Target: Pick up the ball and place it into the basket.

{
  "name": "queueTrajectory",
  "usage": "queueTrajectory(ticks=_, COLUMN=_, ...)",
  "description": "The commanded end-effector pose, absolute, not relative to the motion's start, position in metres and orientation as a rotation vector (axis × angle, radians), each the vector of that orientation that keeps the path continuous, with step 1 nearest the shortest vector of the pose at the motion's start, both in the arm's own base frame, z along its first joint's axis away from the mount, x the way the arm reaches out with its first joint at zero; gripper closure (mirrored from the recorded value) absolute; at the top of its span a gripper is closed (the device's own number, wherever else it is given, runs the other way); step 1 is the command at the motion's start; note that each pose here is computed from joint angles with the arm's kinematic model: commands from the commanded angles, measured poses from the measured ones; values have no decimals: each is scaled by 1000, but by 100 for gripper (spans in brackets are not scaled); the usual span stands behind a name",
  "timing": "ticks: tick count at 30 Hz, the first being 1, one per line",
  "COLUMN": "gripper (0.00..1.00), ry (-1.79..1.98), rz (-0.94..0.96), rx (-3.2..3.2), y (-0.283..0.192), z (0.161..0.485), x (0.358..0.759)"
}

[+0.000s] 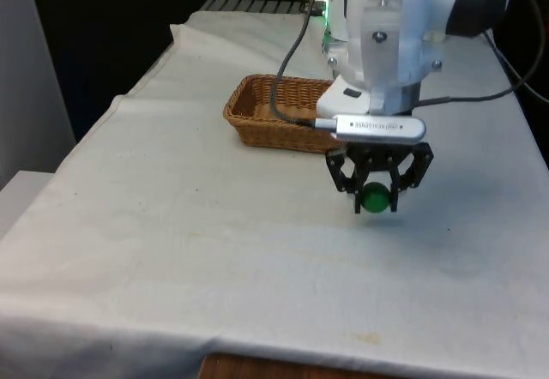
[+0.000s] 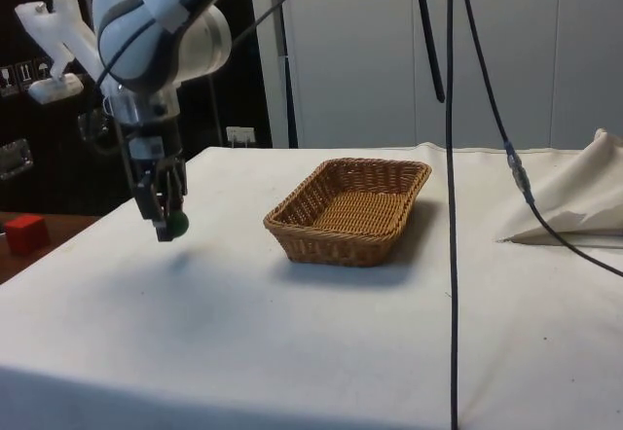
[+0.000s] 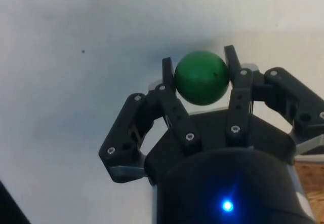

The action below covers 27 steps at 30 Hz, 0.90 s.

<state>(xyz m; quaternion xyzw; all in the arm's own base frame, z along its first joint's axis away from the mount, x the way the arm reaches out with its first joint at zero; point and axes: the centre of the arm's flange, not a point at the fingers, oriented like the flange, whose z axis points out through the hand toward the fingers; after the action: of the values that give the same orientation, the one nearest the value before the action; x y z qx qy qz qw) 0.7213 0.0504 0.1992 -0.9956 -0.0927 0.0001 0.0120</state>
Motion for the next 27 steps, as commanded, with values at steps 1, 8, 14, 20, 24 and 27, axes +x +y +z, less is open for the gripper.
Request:
queueTrajectory(ticks=1, gripper=100, ry=-285, rz=-3, rx=-3108, y=51, z=206, x=716)
queueTrajectory(ticks=8, gripper=100, ry=-277, rz=-4, rx=-3099, y=51, z=230, x=703)
queueTrajectory(ticks=14, gripper=100, ry=-267, rz=0, rx=-3090, y=49, z=252, x=688)
queueTrajectory(ticks=20, gripper=100, ry=-263, rz=-1, rx=-3081, y=47, z=270, x=675)
queueTrajectory(ticks=24, gripper=100, ry=-260, rz=4, rx=-3077, y=46, z=279, x=668)
queueTrajectory(ticks=27, gripper=100, ry=-257, rz=3, rx=-3069, y=44, z=291, x=659)
